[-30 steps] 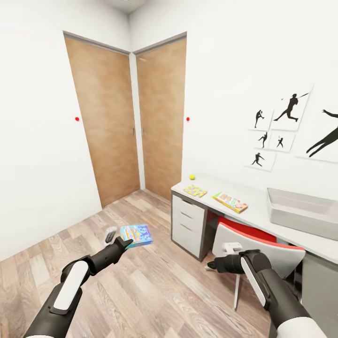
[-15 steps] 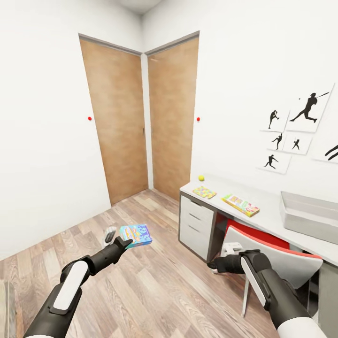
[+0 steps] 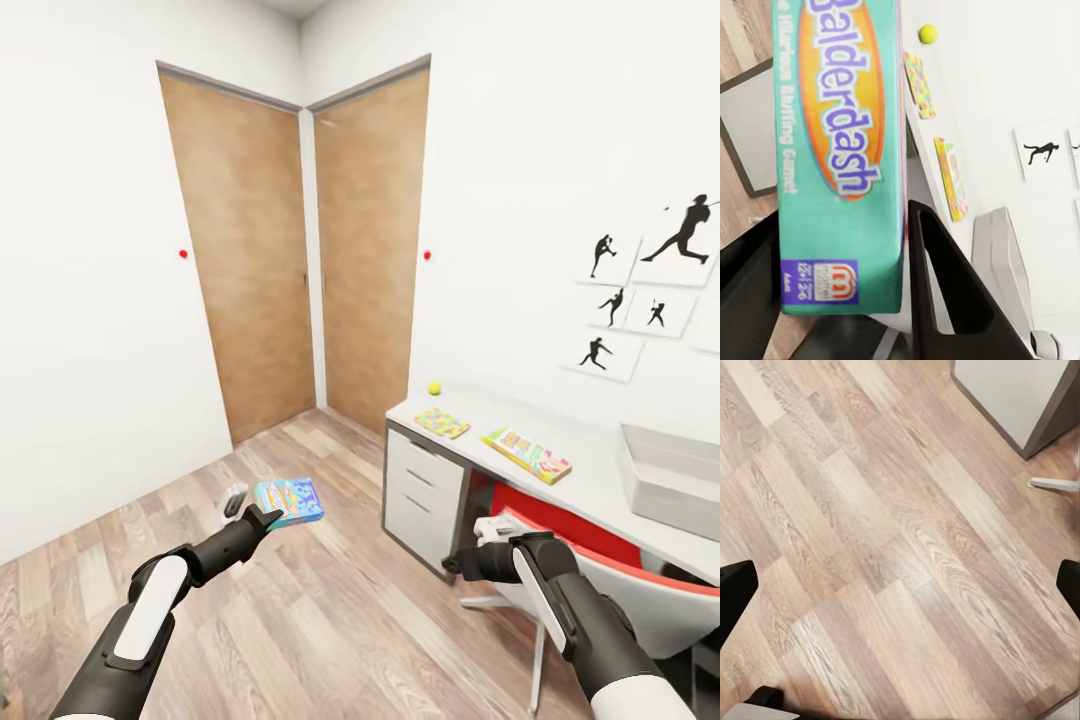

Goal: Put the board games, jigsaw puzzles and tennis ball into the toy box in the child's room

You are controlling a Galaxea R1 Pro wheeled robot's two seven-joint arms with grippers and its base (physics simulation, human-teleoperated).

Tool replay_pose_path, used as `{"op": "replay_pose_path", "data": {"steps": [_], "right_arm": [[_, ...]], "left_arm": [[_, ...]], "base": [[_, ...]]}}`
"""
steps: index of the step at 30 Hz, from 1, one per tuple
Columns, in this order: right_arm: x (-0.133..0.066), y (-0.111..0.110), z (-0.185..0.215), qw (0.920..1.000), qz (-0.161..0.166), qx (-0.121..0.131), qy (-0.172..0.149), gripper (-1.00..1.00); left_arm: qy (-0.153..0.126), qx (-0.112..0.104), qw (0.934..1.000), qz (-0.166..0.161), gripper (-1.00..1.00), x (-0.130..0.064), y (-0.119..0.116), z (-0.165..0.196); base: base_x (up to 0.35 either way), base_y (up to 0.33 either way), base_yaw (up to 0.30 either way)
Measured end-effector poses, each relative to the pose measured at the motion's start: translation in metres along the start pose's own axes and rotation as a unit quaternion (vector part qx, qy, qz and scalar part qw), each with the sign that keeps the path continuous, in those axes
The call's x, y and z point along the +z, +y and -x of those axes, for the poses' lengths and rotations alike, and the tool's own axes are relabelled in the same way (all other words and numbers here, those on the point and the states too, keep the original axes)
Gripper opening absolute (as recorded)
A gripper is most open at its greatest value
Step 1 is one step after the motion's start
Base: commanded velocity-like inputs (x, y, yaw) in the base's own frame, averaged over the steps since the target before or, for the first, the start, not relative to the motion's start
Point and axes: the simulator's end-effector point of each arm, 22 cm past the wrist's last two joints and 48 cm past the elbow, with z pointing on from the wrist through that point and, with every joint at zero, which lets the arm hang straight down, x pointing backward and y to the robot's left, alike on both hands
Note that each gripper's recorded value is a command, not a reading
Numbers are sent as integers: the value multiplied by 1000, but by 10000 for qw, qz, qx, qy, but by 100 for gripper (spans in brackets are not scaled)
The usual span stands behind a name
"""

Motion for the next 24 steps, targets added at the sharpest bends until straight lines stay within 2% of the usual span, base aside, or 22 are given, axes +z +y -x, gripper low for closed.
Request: {"op": "replay_pose_path", "data": {"steps": [16, 24], "right_arm": [[-1, 0, 0, 10000, 2, -6, -16, 100], [-21, 4, -4, 9997, -4, -88, -210, 100]], "left_arm": [[5, 11, 10000, 7, -100, 0, 0, 0], [-5, 23, 10000, -14, -100, 0, -2, 1]], "base": [[334, 0, 0], [290, 0, 0]]}}
